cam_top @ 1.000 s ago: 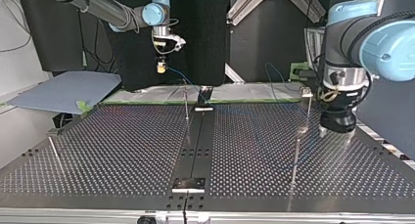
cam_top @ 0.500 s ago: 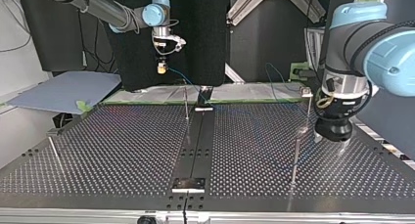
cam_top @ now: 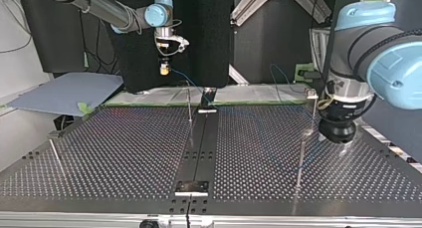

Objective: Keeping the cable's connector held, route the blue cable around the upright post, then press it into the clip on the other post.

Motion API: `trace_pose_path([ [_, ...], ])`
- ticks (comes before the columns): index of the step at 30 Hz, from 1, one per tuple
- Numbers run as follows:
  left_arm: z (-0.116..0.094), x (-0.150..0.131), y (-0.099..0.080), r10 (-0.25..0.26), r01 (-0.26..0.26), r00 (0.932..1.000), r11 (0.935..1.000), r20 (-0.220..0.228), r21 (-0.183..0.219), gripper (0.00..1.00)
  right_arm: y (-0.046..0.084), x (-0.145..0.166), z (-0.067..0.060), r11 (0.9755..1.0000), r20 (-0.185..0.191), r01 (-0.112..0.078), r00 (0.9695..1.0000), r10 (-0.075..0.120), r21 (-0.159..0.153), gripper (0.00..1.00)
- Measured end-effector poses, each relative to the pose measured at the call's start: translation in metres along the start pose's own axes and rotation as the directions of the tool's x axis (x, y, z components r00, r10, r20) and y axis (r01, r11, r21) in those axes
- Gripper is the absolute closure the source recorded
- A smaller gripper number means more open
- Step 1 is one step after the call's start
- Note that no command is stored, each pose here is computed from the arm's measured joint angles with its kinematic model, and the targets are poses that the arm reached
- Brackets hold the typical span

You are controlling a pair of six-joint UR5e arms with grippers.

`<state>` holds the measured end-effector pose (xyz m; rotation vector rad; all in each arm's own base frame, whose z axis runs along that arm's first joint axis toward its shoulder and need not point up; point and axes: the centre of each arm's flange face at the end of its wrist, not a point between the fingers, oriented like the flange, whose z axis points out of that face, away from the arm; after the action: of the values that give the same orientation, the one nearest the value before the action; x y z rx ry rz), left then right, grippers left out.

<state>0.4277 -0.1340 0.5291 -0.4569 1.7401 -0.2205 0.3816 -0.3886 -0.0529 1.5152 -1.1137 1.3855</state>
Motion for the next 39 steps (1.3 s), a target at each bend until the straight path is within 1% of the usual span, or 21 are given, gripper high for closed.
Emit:
trace_pose_path([
  [6,0.005,0.006,-0.001,0.045,-0.045,0.9989,0.9990,-0.014,-0.003,0.00,0.000,0.000,0.000,1.0000,0.000,0.001,1.0000,-0.001,0.000,1.00],
  [12,0.007,0.008,-0.001,0.093,-0.093,0.9955,0.9957,-0.019,-0.003,0.00,0.000,0.000,0.000,1.0000,0.001,0.005,1.0000,-0.005,0.000,1.00],
  [17,0.009,0.009,0.001,0.135,-0.136,0.9906,0.9906,-0.017,-0.018,0.00,0.000,0.000,0.000,1.0000,0.002,0.006,1.0000,-0.006,0.000,1.00],
  [21,0.009,0.009,0.001,0.167,-0.168,0.9857,0.9856,-0.017,-0.021,0.00,0.000,0.000,0.000,1.0000,0.002,0.006,1.0000,-0.006,0.000,1.00],
  [24,0.009,0.010,-0.001,0.192,-0.192,0.9812,0.9813,-0.020,-0.011,0.00,0.000,0.000,0.000,1.0000,0.002,0.006,1.0000,-0.006,0.000,1.00],
  [30,0.008,0.012,-0.004,0.244,-0.244,0.9693,0.9697,-0.026,0.015,0.00,0.000,0.000,0.000,1.0000,0.001,0.006,1.0000,-0.006,0.000,1.00],
  [39,0.007,0.013,-0.007,0.318,-0.317,0.9478,0.9479,-0.025,0.030,0.00,0.000,0.000,0.000,1.0000,0.001,0.006,1.0000,-0.006,0.000,1.00],
])
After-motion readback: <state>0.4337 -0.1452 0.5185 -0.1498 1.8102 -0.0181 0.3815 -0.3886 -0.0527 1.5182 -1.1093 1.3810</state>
